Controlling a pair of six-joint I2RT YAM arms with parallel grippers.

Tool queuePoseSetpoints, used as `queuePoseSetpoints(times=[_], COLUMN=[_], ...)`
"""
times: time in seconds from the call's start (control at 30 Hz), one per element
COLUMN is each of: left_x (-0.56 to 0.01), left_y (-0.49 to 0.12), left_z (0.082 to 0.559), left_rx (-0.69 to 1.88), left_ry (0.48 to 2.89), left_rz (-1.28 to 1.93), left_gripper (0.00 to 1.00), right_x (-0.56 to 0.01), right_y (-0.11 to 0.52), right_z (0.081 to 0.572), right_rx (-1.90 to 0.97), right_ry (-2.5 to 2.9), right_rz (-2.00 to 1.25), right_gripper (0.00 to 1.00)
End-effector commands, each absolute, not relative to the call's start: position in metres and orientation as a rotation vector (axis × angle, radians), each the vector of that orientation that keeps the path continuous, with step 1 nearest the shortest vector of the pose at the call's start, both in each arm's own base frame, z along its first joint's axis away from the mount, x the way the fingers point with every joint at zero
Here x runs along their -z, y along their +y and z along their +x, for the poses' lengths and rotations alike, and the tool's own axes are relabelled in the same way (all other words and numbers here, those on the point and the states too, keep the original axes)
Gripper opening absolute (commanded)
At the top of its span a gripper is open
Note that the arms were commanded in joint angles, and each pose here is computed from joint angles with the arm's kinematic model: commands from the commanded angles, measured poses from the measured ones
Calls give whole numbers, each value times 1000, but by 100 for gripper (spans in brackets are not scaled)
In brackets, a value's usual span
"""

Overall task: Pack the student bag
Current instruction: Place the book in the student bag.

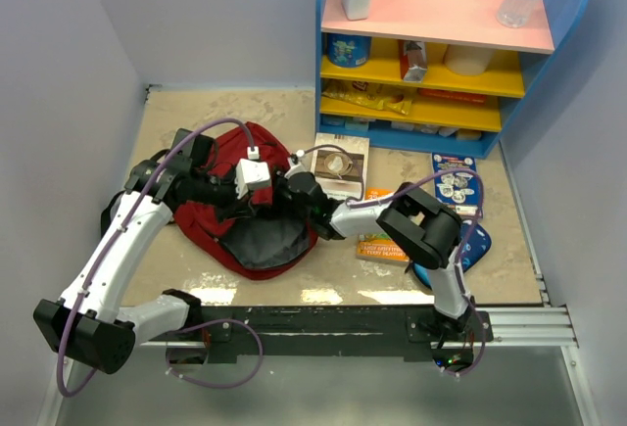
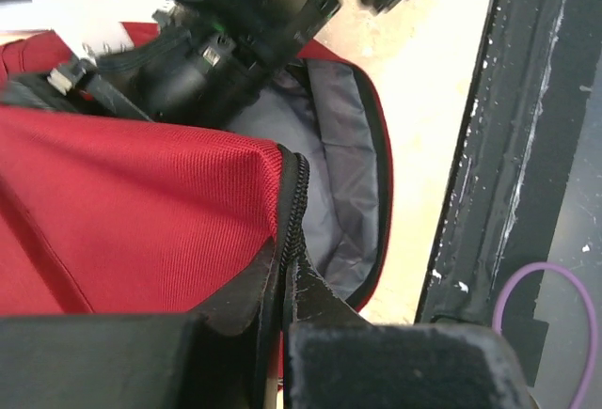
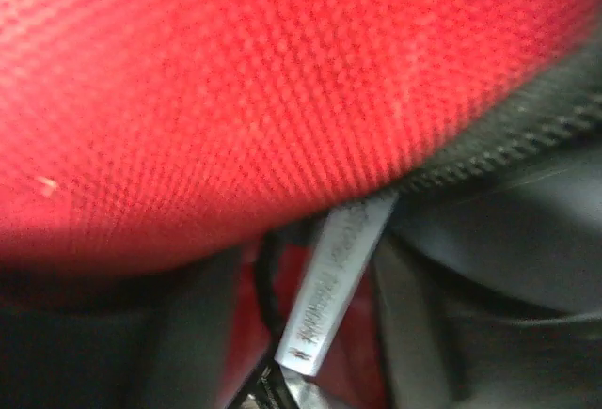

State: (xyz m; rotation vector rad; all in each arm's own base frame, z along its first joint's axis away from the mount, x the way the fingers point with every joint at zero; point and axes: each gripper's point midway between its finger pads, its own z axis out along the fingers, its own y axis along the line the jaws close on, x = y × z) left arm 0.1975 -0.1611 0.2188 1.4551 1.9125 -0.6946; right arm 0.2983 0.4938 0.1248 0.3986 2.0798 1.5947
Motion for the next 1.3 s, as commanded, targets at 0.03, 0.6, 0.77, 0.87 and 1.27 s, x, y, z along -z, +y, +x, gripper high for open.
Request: queuePoseSetpoints(times=[0.03, 0.6, 0.77, 0.87, 1.27], left_x=[-229, -229, -232, -234, -239], left_y=[-166, -173, -176, -177, -176], left_z=[203, 221, 220, 220, 217], left_rx=[676, 672, 700, 705, 691], left_ry=[1882, 1892, 1877, 1869, 1852], left_rz=[1405, 1331, 1327, 1326, 1338], left_gripper=[0, 0, 0, 0, 0], right_x=[-178, -105, -84, -78, -131], right_y=[474, 404, 415, 420, 455], right_z=[303, 223, 208, 223, 255], right_rx=[-1439, -1095, -1025, -971, -1002], right_ry=[2069, 2406, 2417, 2398, 2223], right_rz=[205, -96, -137, -106, -201], right_gripper=[99, 44, 26, 22, 33])
